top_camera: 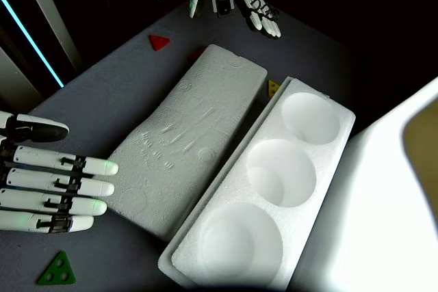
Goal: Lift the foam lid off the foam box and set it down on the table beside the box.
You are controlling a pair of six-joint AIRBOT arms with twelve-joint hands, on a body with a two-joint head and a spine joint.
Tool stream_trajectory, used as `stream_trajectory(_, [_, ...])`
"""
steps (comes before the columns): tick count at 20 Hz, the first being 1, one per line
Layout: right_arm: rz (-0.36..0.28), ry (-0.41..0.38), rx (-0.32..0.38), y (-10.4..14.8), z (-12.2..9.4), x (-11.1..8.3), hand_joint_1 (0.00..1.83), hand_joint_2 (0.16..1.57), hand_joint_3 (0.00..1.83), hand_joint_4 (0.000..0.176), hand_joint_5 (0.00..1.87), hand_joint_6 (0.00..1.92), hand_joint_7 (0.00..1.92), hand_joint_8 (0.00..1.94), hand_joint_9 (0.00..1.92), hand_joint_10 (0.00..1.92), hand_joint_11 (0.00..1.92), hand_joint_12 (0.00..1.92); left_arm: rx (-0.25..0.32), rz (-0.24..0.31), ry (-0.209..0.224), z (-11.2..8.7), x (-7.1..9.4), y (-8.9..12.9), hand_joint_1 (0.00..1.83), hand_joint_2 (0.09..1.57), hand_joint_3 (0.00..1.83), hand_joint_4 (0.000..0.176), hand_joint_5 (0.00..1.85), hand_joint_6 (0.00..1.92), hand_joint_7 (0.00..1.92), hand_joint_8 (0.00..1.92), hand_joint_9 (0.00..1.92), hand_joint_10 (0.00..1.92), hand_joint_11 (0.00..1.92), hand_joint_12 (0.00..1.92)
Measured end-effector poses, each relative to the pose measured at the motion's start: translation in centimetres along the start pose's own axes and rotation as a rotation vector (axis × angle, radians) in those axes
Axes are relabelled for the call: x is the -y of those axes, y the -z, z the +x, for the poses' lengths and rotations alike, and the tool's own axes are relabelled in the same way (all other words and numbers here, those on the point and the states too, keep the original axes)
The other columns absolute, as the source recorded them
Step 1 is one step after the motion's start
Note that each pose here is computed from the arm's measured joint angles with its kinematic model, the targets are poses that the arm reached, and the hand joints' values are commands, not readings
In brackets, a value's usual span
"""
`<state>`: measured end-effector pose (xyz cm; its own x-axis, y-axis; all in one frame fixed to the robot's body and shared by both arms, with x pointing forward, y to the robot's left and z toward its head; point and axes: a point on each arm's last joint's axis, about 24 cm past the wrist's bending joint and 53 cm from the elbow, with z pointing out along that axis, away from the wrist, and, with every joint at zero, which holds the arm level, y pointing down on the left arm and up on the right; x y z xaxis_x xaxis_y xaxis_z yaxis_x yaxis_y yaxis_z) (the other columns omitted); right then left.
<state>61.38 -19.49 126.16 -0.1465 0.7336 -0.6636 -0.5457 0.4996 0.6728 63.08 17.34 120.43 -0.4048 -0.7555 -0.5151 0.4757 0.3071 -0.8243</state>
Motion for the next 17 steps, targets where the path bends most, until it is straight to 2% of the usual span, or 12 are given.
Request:
stream_trajectory(1, [-0.015,0.000,0.001,-0.6,0.0,-0.2,0.42,1.36,0.00,0.000,0.00,0.00,0.00,0.00,0.00,0.00,0.00,0.82,-0.006,0.017,-0.014,0.0,0.3,-0.6,0.33,1.14,0.02,0.120,0.00,0.00,0.00,0.00,0.00,0.00,0.00,0.00])
stream_trajectory(2, [-0.020,-0.003,-0.005,-1.2,0.3,-0.3,0.52,1.37,0.01,0.000,0.00,0.00,0.00,0.00,0.00,0.00,0.00,0.84,-0.009,0.023,-0.018,0.0,0.5,-1.1,0.33,1.15,0.02,0.133,0.00,0.00,0.00,0.00,0.00,0.00,0.00,0.00])
stream_trajectory(4, [-0.042,0.015,-0.041,-2.5,1.1,-1.0,0.60,1.37,0.00,0.000,0.00,0.00,0.00,0.00,0.00,0.00,0.00,0.39,-0.048,0.033,-0.047,0.7,0.7,-2.2,0.30,1.17,0.02,0.146,0.00,0.00,0.00,0.00,0.00,0.00,0.00,0.00])
stream_trajectory(5, [-0.062,0.030,-0.048,-3.1,1.2,-1.6,0.46,1.34,0.00,0.000,0.00,0.00,0.00,0.00,0.00,0.00,0.00,0.34,-0.063,0.042,-0.059,1.0,1.1,-2.7,0.34,1.17,0.01,0.143,0.00,0.00,0.00,0.00,0.00,0.00,0.00,0.00])
stream_trajectory(6, [-0.086,0.044,-0.049,-3.7,1.2,-2.4,0.32,1.31,0.00,0.000,0.00,0.00,0.00,0.00,0.00,0.00,0.00,0.32,-0.076,0.063,-0.081,1.0,1.7,-3.4,0.31,1.17,0.01,0.094,0.00,0.00,0.00,0.00,0.00,0.00,0.00,0.00])
stream_trajectory(7, [-0.097,0.048,-0.045,-4.0,1.1,-2.7,0.32,1.31,0.00,0.000,0.00,0.00,0.00,0.00,0.00,0.00,0.00,0.32,-0.082,0.076,-0.090,1.1,2.1,-3.8,0.31,1.17,0.01,0.094,0.00,0.00,0.00,0.00,0.00,0.00,0.00,0.00])
stream_trajectory(9, [-0.100,0.057,-0.050,-4.3,1.3,-2.6,0.29,1.31,0.00,0.000,0.00,0.00,0.00,0.00,0.00,0.00,0.00,0.03,-0.085,0.097,-0.109,0.8,2.7,-4.6,0.30,1.15,0.00,0.104,0.00,0.00,0.00,0.00,0.00,0.00,0.00,0.00])
stream_trajectory(10, [-0.085,0.056,-0.061,-4.4,1.6,-2.1,0.25,1.30,0.00,0.000,0.00,0.00,0.00,0.00,0.00,0.00,0.01,0.00,-0.087,0.100,-0.114,0.7,2.9,-5.1,0.33,1.14,0.00,0.131,0.00,0.00,0.00,0.00,0.00,0.00,0.00,0.00])
stream_trajectory(14, [-0.084,0.059,-0.066,-4.6,1.7,-2.1,0.30,1.30,0.00,0.000,0.00,0.00,0.00,0.00,0.00,0.00,0.00,0.00,-0.120,0.139,-0.137,1.6,4.1,-5.8,0.33,1.14,0.00,0.149,0.00,0.00,0.00,0.00,0.00,0.00,0.00,0.00])
stream_trajectory(15, [-0.088,0.059,-0.063,-4.6,1.7,-2.2,0.33,1.30,0.00,0.000,0.00,0.00,0.00,0.00,0.00,0.00,0.00,0.00,-0.119,0.141,-0.138,1.5,4.2,-5.9,0.33,1.15,0.00,0.129,0.00,0.00,0.00,0.00,0.00,0.00,0.00,0.00])
stream_trajectory(16, [-0.089,0.059,-0.060,-4.6,1.6,-2.2,0.30,1.31,0.00,0.000,0.00,0.00,0.00,0.00,0.00,0.00,0.04,0.02,-0.118,0.140,-0.139,1.5,4.1,-5.9,0.34,1.15,0.00,0.070,0.00,0.00,0.00,0.00,0.00,0.00,0.00,0.00])
stream_trajectory(17, [-0.094,0.059,-0.055,-4.6,1.5,-2.3,0.30,1.31,0.00,0.000,0.00,0.00,0.00,0.00,0.00,0.00,0.04,0.02,-0.118,0.141,-0.146,1.3,4.2,-6.0,0.34,1.15,0.00,0.070,0.00,0.00,0.00,0.00,0.00,0.00,0.00,0.00])
